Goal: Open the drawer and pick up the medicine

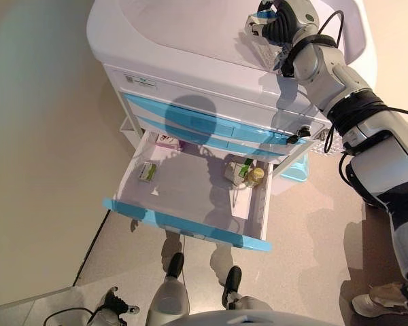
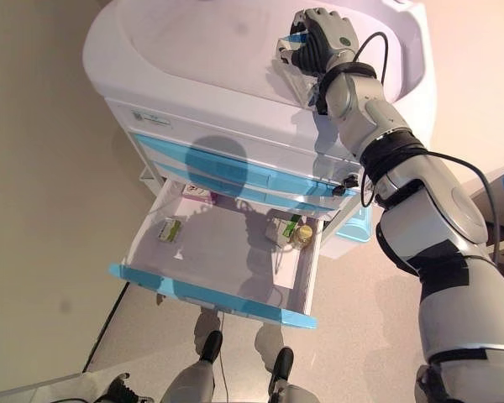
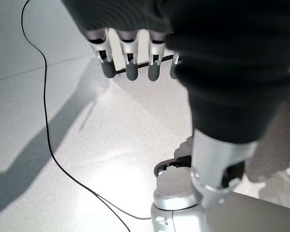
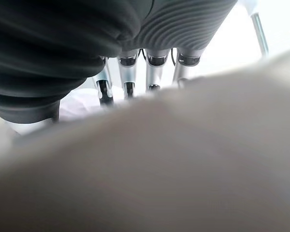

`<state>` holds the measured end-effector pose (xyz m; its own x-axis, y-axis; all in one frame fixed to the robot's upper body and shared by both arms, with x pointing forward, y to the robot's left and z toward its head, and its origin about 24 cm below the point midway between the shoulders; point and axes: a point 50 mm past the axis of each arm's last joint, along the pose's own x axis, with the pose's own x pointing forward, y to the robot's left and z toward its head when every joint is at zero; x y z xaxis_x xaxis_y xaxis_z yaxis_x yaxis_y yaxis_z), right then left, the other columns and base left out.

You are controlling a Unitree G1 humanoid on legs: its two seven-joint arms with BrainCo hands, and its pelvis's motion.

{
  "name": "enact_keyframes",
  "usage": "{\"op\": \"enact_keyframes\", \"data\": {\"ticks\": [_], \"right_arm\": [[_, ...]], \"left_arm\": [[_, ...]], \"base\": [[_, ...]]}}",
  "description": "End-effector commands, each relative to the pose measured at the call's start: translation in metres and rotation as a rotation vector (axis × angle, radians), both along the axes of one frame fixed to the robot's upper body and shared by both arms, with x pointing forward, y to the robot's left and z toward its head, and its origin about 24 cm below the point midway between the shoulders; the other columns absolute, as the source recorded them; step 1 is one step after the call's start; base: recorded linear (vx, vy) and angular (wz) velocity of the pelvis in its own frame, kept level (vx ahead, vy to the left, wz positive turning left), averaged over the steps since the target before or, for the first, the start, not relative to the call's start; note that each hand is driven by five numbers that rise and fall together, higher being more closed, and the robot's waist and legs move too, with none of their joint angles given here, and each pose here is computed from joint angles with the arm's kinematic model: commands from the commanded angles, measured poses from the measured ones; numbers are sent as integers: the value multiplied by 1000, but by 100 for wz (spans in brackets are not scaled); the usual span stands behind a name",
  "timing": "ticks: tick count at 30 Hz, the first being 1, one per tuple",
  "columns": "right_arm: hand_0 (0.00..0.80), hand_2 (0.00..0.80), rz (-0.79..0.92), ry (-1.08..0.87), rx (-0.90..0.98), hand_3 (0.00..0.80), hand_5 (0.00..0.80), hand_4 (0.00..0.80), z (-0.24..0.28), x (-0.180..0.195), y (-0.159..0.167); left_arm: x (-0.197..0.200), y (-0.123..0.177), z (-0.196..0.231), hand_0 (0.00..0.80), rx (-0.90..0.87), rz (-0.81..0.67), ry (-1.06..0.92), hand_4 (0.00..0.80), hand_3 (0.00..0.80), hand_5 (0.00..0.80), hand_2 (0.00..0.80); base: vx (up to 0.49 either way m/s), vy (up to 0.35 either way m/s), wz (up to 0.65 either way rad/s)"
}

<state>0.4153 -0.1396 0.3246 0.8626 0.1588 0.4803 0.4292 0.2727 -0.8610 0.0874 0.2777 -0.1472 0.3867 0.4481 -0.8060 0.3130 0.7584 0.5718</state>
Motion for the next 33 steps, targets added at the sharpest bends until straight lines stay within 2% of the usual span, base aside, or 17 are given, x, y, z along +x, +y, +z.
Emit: {"op": "enact_keyframes", "data": {"ticks": [1,2,3,4,5,33], "right_arm": [[800,800,-46,-108,-49,800,800,800,35,-5,4],[800,800,-46,-108,-49,800,800,800,35,-5,4],[461,461,-49,-115,-46,461,461,461,36,-5,3],[88,88,-49,-114,-43,88,88,88,36,-5,3],[0,0,-51,-116,-40,0,0,0,36,-5,3],[0,0,-22,-135,5,0,0,0,38,-10,-3]], "left_arm": [[4,15,6,0,64,-7,6,0,0,0,0],[4,15,6,0,64,-7,6,0,0,0,0],[5,15,6,0,63,-9,3,0,0,0,0],[6,14,6,0,62,-10,2,0,0,0,0],[5,14,6,0,61,-8,6,0,0,0,0],[1,16,5,0,61,1,26,0,0,0,0]], "base": [[0,0,0],[0,0,0],[0,0,0],[0,0,0],[0,0,0],[0,0,0]]}}
